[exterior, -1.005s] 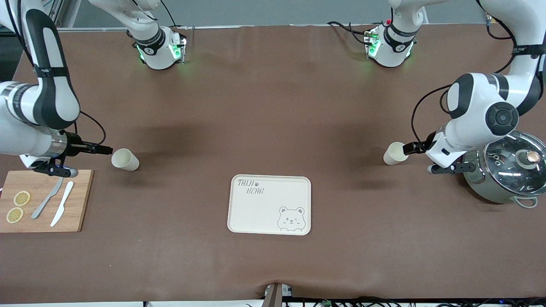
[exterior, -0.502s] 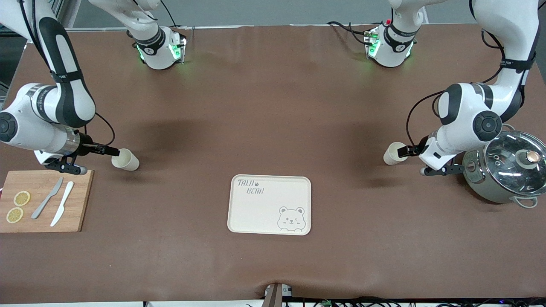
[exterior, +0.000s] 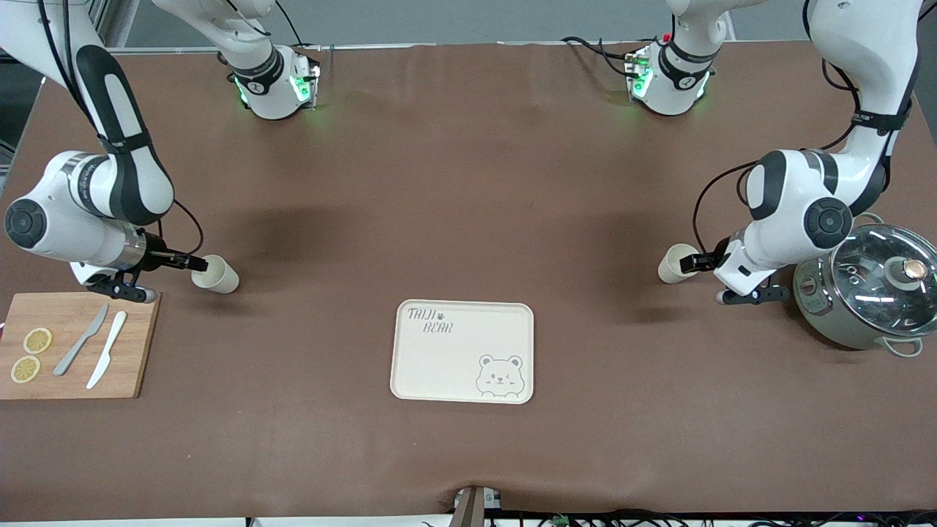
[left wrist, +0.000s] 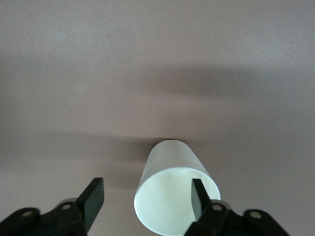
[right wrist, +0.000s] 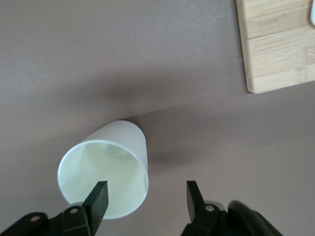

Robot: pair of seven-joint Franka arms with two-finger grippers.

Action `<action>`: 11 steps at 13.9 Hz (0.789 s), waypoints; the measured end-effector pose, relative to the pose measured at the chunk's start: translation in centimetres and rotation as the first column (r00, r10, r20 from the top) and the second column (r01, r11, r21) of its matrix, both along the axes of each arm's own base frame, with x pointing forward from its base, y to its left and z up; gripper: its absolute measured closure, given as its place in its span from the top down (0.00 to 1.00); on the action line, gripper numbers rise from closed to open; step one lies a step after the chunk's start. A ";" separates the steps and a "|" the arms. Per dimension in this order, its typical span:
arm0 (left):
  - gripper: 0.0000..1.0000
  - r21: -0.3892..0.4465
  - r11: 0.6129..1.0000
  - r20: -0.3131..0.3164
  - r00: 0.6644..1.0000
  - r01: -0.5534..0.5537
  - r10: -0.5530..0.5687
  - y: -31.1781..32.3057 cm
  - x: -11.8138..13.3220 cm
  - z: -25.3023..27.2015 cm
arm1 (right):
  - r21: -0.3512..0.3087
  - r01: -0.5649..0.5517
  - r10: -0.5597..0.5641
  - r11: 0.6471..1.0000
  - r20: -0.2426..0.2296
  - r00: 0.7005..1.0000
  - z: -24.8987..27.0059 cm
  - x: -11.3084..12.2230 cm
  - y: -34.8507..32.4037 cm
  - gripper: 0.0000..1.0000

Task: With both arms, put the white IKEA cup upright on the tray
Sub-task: 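Lower both grippers around the white cups and close them, then lift the cups with both grippers and carry them toward the tray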

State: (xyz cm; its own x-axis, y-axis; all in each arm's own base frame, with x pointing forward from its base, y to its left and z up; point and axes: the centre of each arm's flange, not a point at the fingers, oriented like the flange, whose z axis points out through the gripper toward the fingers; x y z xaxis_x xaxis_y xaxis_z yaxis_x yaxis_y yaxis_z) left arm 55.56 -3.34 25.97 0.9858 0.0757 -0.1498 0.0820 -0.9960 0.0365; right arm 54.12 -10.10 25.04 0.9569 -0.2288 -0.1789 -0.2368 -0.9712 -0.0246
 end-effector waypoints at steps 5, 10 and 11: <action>0.70 -0.007 1.000 -0.030 1.000 0.000 0.000 0.0 -0.3 -1.7 | -0.003 0.013 -0.013 1.000 -0.010 1.000 -1.4 0.0 0.1 0.22; 0.29 -0.008 1.000 -0.026 1.000 -0.017 0.017 0.8 0.0 -1.6 | 0.001 0.009 -0.009 1.000 -0.003 1.000 -1.1 0.3 0.4 0.02; 0.20 -0.009 1.000 -0.025 1.000 -0.016 0.016 0.8 0.0 -1.6 | 0.003 0.007 -0.007 1.000 -0.008 1.000 -0.9 0.4 0.5 0.02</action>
State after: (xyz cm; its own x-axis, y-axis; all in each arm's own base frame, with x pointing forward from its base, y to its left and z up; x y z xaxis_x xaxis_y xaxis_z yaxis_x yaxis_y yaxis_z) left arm 55.59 -2.53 24.37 0.9804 0.0904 -0.1749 0.0993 -0.9941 0.0430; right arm 54.52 -9.58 24.11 0.9538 -0.2351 -0.1869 -0.2440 -0.9695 -0.0254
